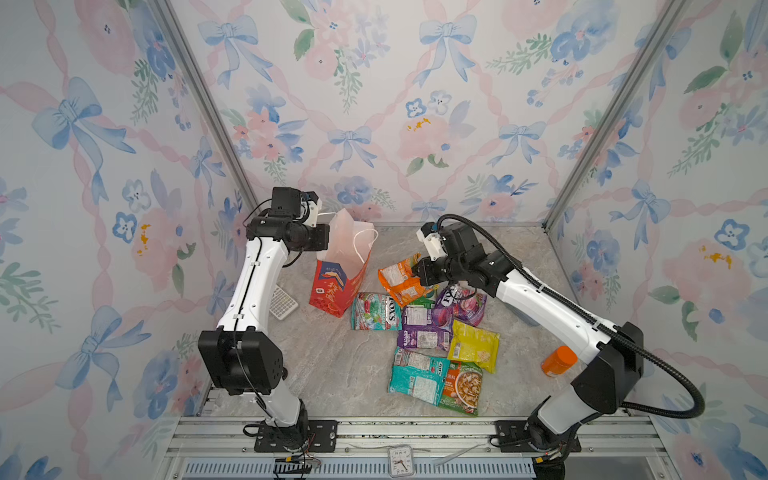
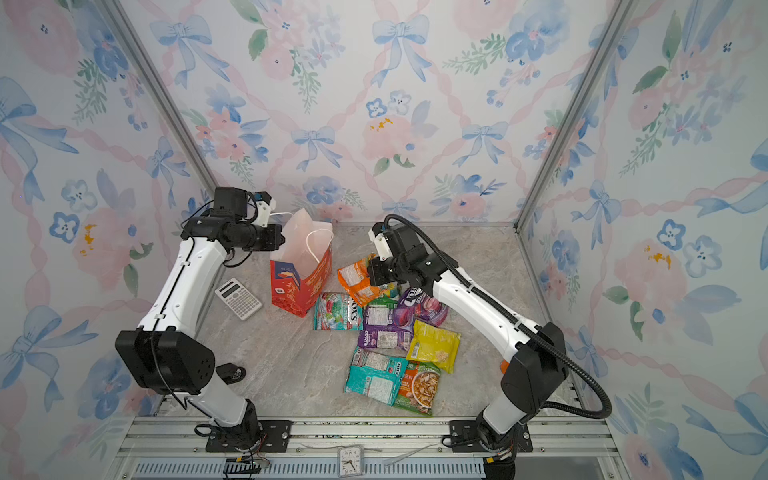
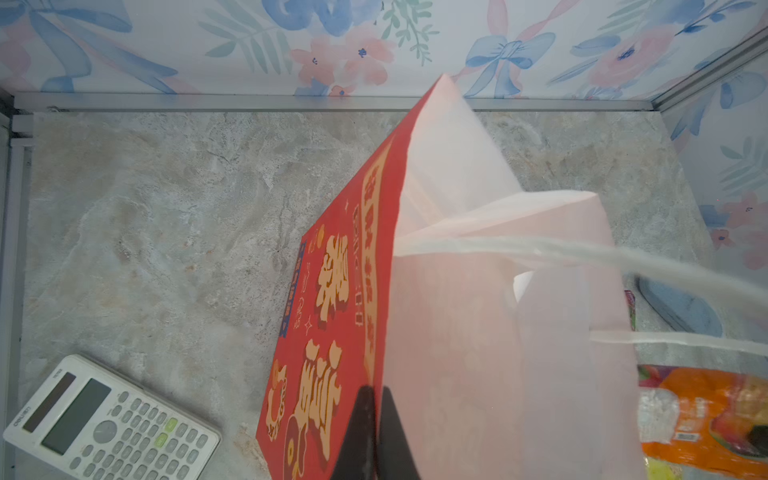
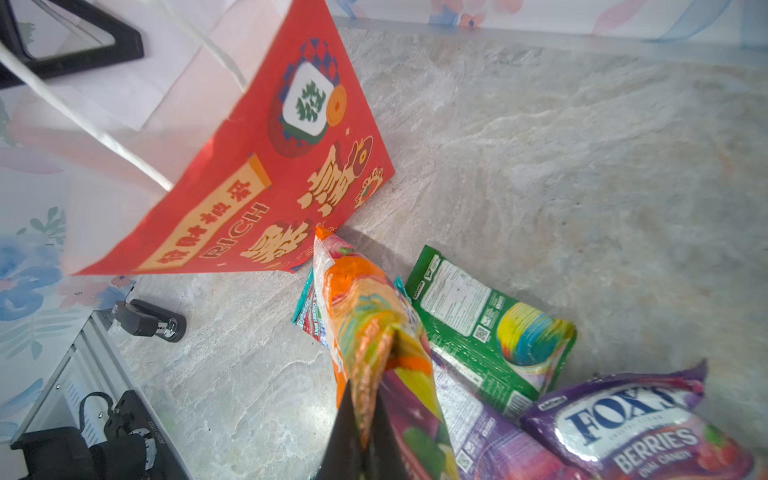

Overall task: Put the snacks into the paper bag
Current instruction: 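Lift the orange packet toward the bag while the left gripper holds the bag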

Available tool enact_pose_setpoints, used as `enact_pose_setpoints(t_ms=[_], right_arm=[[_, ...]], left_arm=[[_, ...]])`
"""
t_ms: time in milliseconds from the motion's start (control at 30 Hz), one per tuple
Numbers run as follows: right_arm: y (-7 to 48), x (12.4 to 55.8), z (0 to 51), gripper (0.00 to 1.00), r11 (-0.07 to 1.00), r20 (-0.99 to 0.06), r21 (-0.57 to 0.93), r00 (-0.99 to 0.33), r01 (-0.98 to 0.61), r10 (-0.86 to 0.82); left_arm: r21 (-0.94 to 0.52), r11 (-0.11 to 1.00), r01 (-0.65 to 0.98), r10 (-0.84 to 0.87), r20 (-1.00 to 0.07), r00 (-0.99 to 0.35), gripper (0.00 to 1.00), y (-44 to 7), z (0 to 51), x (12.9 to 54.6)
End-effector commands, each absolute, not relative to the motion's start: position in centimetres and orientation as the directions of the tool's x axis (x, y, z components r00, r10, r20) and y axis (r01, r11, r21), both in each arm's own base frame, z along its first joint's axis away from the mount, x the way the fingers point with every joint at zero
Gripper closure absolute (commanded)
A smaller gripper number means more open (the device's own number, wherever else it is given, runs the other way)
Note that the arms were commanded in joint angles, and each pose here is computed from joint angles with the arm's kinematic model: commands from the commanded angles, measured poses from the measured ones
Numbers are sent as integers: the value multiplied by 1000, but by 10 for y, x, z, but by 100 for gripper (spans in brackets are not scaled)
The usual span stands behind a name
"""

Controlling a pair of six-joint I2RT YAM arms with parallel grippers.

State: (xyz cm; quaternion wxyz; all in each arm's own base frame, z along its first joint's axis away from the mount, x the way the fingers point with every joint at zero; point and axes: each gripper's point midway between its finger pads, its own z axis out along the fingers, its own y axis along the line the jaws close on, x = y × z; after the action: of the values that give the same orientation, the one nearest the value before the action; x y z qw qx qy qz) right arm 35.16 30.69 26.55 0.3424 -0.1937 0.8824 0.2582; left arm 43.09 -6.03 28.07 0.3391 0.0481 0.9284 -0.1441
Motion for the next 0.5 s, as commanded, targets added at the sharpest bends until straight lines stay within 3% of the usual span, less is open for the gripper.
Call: enact_pose_setpoints(t_ms=[0,467], right_arm=[[288,362,304,100,825,-767,229,-618,-516,-174],[284,406,402,100,869,-903,53,-394,-492,-168]], left_arm=[[-264,938,225,-9,-667,-745,100,-71,299,422],[-253,928,272,31,-675,-737,100,-84,301,412]])
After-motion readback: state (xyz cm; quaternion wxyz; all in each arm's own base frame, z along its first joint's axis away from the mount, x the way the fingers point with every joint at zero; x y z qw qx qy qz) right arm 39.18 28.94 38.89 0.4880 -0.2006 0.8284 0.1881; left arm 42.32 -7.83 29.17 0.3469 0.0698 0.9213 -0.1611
